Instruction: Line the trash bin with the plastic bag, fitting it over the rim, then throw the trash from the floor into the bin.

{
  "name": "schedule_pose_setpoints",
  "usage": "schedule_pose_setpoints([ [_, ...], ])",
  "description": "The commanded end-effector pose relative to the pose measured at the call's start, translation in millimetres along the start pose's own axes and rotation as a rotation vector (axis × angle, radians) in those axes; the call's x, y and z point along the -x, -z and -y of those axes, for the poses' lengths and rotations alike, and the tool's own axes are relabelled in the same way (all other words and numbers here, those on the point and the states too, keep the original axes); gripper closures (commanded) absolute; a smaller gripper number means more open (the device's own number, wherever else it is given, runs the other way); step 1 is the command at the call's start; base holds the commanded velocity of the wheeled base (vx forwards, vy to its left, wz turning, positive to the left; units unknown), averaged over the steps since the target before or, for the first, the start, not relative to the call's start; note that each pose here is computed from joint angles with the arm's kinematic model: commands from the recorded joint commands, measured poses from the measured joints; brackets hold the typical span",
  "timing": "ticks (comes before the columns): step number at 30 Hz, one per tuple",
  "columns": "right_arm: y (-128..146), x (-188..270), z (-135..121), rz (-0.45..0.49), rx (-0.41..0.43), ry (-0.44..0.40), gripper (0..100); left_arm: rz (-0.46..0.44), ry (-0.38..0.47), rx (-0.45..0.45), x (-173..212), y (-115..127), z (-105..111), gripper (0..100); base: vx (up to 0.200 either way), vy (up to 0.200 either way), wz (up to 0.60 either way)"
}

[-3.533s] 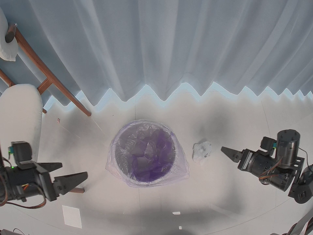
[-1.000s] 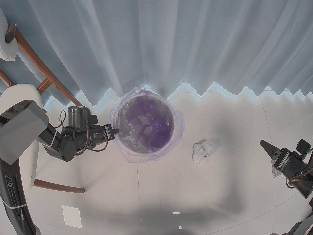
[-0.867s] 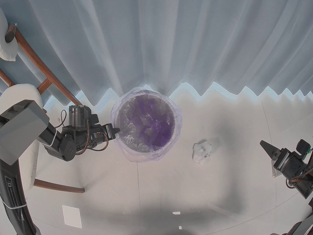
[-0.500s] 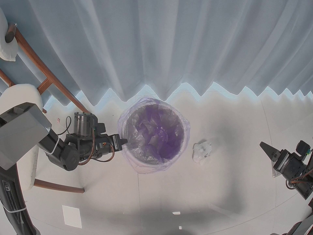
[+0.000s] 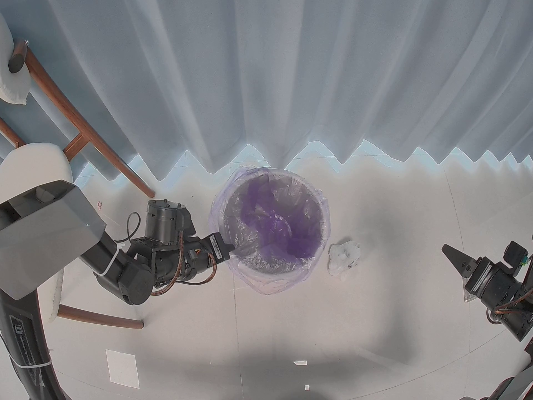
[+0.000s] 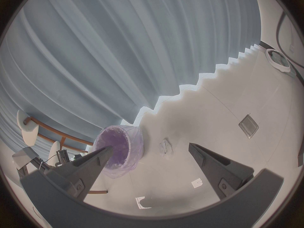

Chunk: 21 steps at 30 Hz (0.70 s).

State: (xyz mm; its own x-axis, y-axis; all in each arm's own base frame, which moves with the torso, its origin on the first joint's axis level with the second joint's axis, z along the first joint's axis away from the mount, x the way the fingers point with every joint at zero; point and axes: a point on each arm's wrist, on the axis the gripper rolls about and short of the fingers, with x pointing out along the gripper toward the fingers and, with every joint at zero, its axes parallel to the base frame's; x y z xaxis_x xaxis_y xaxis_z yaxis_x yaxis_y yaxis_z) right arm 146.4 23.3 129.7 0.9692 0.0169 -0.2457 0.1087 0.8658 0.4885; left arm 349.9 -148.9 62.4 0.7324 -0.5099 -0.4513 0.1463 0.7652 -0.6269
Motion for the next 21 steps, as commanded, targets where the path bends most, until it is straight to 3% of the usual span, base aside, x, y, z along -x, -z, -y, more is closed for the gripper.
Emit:
schedule_pose_setpoints([
  [1, 0.8, -0.8, 0.3, -0.005, 0.006, 0.003, 0, 0.005, -0.05, 0.007, -10.9, 4.9, -12.3, 100, 0.0, 0.0, 0.0],
  [9, 1.6, -10.1, -2.4, -0.036, 0.068, -0.009, 0, 0.019, -0.052, 0.006, -5.7, 2.8, -9.5, 100, 0.0, 0.0, 0.0],
  [10, 0.7, -14.2, -3.8, -0.038, 0.067, -0.008, 0, 0.027, -0.039, -0.001, -3.1, 0.5, -4.7, 0, 0.0, 0.0, 0.0],
  [21, -0.4, -28.0, -8.2, -0.056, 0.074, -0.003, 0, 0.09, 0.024, -0.021, 11.7, -11.8, 15.0, 0, 0.0, 0.0, 0.0],
])
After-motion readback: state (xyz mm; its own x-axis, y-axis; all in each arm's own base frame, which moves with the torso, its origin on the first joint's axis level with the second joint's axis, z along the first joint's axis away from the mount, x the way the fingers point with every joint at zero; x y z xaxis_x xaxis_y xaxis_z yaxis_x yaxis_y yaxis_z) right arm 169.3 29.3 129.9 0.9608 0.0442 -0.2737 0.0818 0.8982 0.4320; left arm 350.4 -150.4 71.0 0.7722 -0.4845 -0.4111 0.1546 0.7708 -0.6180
